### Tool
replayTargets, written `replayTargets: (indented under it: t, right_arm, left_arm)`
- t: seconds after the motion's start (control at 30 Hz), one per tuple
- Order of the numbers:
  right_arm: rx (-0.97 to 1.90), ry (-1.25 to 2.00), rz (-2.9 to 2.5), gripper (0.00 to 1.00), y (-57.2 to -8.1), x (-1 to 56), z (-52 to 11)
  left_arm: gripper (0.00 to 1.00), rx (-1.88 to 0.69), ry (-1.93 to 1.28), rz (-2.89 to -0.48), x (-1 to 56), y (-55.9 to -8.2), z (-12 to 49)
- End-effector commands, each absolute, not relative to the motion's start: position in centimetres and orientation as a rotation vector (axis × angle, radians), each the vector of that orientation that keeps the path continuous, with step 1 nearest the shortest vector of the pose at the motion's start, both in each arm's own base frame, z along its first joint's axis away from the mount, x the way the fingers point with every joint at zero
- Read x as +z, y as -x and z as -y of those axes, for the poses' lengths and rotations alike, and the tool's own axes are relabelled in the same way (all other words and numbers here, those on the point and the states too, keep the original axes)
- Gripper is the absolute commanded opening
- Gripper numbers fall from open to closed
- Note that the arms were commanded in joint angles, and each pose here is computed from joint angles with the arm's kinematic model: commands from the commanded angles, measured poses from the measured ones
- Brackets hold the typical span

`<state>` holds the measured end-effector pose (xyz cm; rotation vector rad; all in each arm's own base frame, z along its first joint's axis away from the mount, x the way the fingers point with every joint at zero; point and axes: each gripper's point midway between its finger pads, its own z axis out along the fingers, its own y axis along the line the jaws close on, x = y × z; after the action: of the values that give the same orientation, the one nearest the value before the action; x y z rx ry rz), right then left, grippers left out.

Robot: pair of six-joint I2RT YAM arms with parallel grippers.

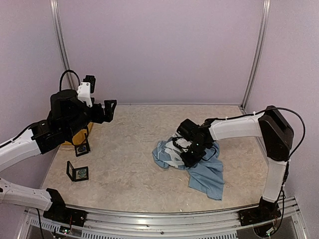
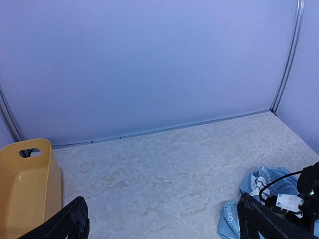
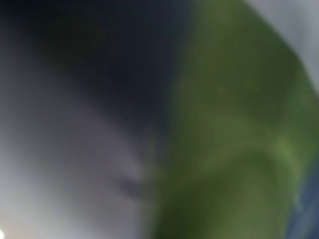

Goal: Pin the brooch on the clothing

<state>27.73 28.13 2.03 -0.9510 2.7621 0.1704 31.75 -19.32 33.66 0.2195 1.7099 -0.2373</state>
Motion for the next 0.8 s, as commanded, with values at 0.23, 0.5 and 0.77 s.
replayTargets:
  t: [0.23, 0.5, 0.77]
  right_arm:
    - [1.088, 1.351, -1.869, 0.0, -25.0, 25.5, -43.1]
    - [0.56, 0.518, -2.583, 0.54, -38.0, 11.0, -21.9]
    - [0.041, 0.03, -2.533, 0.83, -43.4, 12.3, -9.1]
  left_arm:
    - [0.99, -0.209, -0.116, -1.705, 35.4, -31.1, 17.2]
    - [0.99, -0.231, -0.233, -1.768, 32.8, -32.0, 20.0]
    - [0.99, -0.273, -0.612, -1.972, 24.8, -31.3, 28.9]
